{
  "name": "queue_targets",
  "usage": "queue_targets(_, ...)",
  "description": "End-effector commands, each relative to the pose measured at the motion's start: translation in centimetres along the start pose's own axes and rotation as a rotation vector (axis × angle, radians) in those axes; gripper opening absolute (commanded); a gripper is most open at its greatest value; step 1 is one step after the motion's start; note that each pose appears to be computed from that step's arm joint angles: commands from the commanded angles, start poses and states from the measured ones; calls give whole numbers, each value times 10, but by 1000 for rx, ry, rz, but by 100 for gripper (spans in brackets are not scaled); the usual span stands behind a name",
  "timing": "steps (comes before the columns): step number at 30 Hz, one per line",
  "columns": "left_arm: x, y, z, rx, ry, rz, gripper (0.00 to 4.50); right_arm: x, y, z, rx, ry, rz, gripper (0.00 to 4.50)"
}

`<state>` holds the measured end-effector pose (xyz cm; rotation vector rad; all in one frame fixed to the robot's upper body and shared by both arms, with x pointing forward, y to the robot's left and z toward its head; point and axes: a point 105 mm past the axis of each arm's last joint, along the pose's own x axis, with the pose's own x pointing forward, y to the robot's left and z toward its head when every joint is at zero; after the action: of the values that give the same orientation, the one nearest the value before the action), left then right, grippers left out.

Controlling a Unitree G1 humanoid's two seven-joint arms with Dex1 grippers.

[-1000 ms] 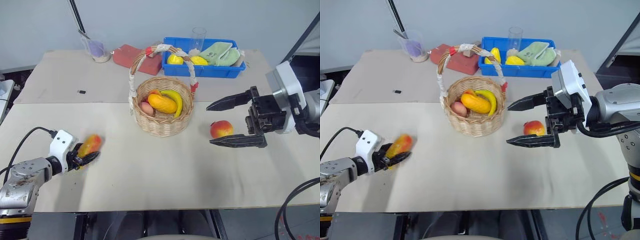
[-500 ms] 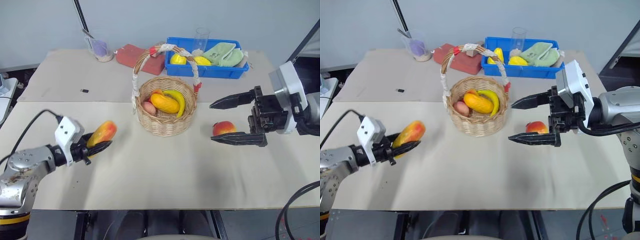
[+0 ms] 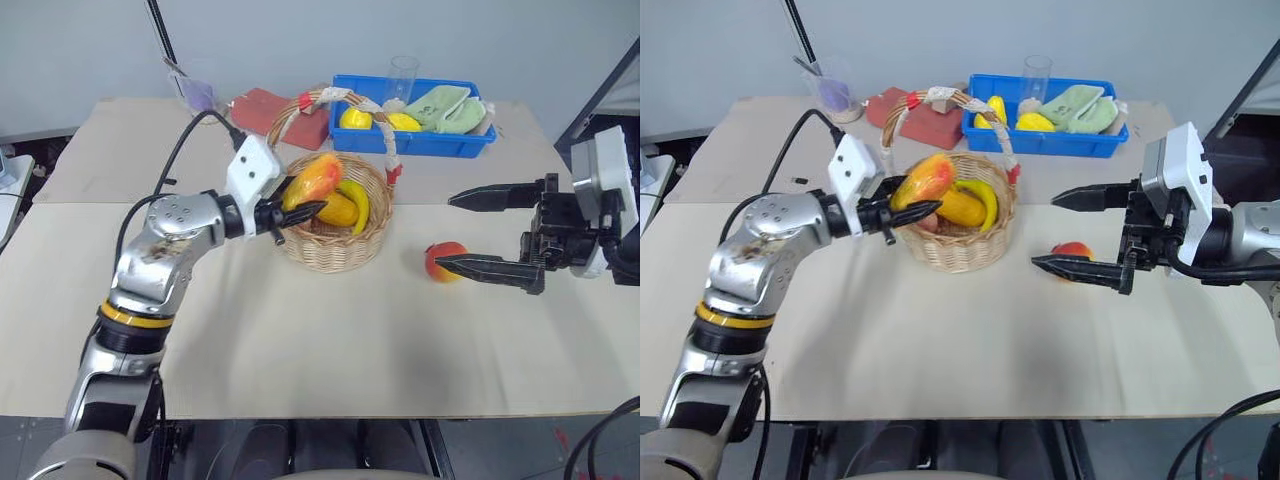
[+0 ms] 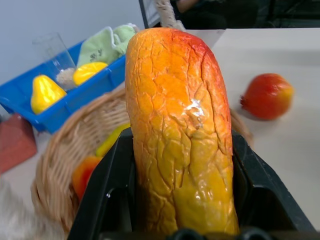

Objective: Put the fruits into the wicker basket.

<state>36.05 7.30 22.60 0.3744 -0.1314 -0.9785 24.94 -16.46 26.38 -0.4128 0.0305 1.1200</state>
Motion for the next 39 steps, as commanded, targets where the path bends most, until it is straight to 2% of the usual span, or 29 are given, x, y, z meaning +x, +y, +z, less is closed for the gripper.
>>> queue_targets(1,10,1,10,67,-42,-13,311,-5,-3,10,-49,-21,-61,450)
queue_targets(3,10,-2,11,58,-54,-38,410,-5,-6,5,-56,-2,-89,450)
queue_targets(4,10,-4,11,54,-58,-51,445,-5,-8,2,-58,7,-102,450)
queue_targets(7,5,-7,14,60,-71,-75,445,-6,-19,-9,-77,44,-176,450)
queue_targets(13,-19,-26,25,89,-91,-224,445,-10,-53,-65,-117,298,-319,450)
queue_targets(20,-59,-57,25,128,-33,-393,445,4,-76,-120,29,367,-373,450)
queue_targets(27,-70,-62,25,103,-12,-381,445,12,-73,-148,178,398,-332,450)
queue_targets(35,-71,-63,25,98,-4,-365,445,15,-72,-165,211,445,-325,450)
queue_targets(39,-73,-62,25,89,-14,-362,450,16,-74,-161,174,425,-325,343)
